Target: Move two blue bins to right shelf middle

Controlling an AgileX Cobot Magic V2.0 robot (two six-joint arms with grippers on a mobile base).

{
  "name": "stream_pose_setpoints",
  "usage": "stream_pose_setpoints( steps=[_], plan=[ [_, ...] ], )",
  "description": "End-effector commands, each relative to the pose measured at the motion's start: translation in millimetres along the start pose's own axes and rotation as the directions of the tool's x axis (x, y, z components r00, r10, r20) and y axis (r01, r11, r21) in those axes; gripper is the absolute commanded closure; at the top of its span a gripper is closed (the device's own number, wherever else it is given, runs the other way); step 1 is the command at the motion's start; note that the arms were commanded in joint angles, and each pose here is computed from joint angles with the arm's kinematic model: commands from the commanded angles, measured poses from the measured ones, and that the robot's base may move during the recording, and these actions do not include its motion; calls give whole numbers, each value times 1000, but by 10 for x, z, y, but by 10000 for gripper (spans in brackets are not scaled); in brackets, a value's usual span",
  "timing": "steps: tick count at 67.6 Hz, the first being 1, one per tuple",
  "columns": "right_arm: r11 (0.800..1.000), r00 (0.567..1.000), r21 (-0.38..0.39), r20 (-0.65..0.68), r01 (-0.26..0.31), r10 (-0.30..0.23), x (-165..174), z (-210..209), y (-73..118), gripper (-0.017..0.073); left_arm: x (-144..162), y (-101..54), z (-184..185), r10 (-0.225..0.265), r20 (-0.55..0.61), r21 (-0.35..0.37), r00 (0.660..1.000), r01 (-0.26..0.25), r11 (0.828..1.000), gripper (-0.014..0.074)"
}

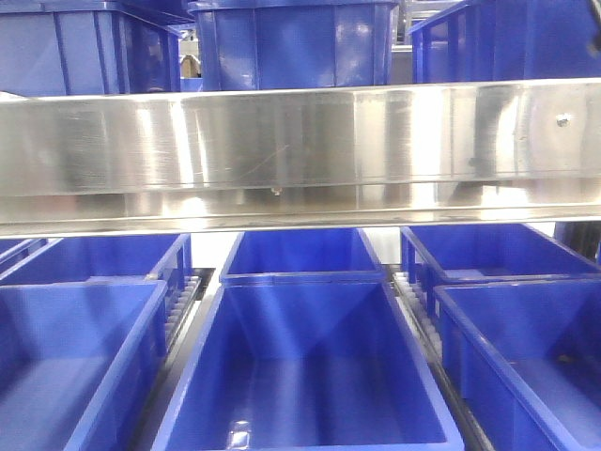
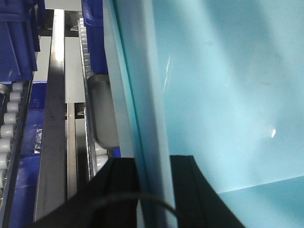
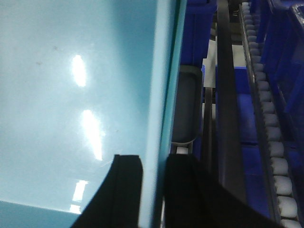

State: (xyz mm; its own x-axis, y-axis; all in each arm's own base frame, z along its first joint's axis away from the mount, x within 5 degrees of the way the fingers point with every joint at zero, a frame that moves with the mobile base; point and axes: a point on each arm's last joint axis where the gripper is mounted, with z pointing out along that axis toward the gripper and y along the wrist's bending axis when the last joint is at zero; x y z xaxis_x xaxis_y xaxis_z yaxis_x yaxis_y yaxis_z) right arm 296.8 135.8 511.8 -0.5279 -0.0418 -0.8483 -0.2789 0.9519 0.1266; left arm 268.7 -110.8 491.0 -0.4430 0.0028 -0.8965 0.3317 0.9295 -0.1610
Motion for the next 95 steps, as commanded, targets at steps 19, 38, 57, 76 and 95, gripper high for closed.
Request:
stream_pose_setpoints(
  steps=[19, 38, 57, 76, 95],
  plan=[
    [1000, 993, -18, 117, 12, -10, -122, -144, 9, 713, -122, -42, -123, 9, 106, 28, 994, -12, 1000, 704],
    [1000, 993, -18, 117, 12, -10, -122, -144, 9, 713, -122, -42, -123, 9, 106, 28, 994, -12, 1000, 704],
    [1000, 993, -18, 117, 12, -10, -122, -144, 9, 713, -122, -42, -123, 9, 106, 28, 994, -12, 1000, 704],
    [1000, 993, -18, 117, 12, -10, -122, -144, 9, 713, -122, -42, -123, 9, 106, 28, 994, -12, 1000, 704],
    [1000, 993, -18, 117, 12, -10, -122, -144, 9, 713, -124, -42, -124, 9, 108, 28, 994, -12, 1000, 704]
  ],
)
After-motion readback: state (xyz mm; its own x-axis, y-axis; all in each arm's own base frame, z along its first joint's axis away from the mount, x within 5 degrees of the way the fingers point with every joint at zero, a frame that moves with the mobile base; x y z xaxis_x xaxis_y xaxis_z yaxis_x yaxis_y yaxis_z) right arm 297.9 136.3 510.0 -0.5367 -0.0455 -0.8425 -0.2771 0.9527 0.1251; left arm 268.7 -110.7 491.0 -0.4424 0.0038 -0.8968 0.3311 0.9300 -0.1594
